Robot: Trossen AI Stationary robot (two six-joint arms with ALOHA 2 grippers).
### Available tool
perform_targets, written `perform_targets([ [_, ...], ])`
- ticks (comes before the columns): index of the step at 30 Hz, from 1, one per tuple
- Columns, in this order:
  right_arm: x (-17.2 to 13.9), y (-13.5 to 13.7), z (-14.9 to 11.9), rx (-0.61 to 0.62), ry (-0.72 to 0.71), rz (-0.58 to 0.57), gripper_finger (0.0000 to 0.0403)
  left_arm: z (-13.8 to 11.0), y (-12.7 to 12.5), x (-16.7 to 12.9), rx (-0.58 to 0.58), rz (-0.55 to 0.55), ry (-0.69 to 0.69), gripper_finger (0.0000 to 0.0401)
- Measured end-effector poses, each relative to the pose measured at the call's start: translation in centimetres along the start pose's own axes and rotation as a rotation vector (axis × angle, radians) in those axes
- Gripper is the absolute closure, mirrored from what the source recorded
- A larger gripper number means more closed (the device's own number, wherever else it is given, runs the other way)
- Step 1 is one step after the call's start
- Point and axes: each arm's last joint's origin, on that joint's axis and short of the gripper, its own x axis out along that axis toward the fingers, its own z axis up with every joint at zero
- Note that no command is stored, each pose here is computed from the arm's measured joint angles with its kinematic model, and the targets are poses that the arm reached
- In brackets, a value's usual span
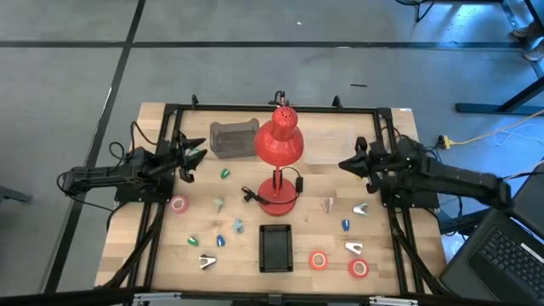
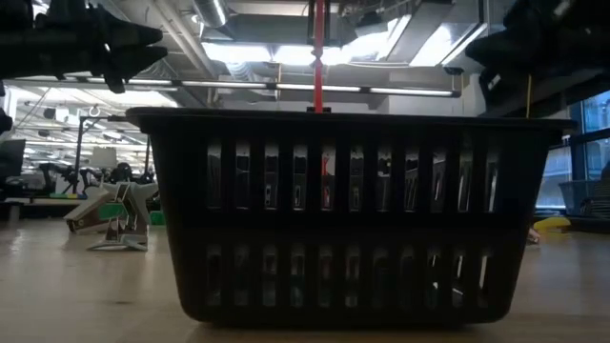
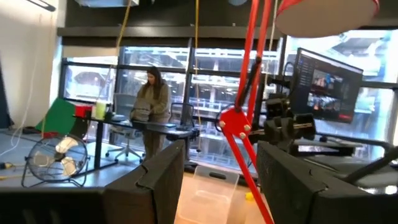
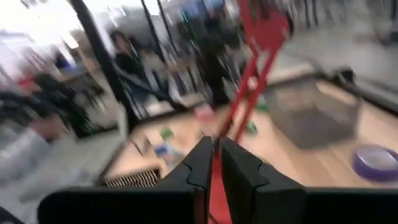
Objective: Pick and place Stapler, Stapler remover, tape
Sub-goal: Put the yellow stapler into the black bin
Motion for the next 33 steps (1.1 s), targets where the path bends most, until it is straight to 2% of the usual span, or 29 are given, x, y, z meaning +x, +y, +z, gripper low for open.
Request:
perform_targets([
  [3, 0.9, 0.7, 1.8, 0.013, 0.21, -0.145, 0.0368, 0.2, 0.0, 0.0, -0.009, -0.001, -0.021, 0.0212],
  [10, 1.7, 1.2, 2.9, 0.278, 0.726, -0.706, 0.0368, 0.0, 0.0, 0.0, -0.057, 0.001, -0.002, 0.0212],
  [13, 1.4, 1.0, 2.5, 0.323, 0.788, -0.936, 0.0368, -0.1, 0.0, 0.0, -0.055, 0.002, 0.013, 0.0212],
  [15, 1.0, 0.9, 1.7, 0.379, 0.818, -1.036, 0.0368, -0.2, 0.0, 0.0, -0.071, 0.004, 0.024, 0.0212],
  [19, 0.8, 0.7, -0.3, 0.462, 0.827, -1.109, 0.0368, -0.5, 0.0, 0.0, -0.082, 0.006, 0.053, 0.0212],
  [24, 0.7, 0.2, -2.5, 0.506, 0.851, -1.131, 0.0368, -0.7, 0.1, 0.0, -0.078, 0.008, 0.07, 0.0212],
  [29, 0.9, -0.2, -3.9, 0.498, 0.855, -1.118, 0.0367, -0.7, 0.0, 0.0, -0.078, 0.006, 0.071, 0.0212],
  [33, 0.9, -0.4, -4.6, 0.493, 0.87, -1.093, 0.0347, -0.7, 0.0, 0.0, -0.078, 0.006, 0.071, 0.0212],
])
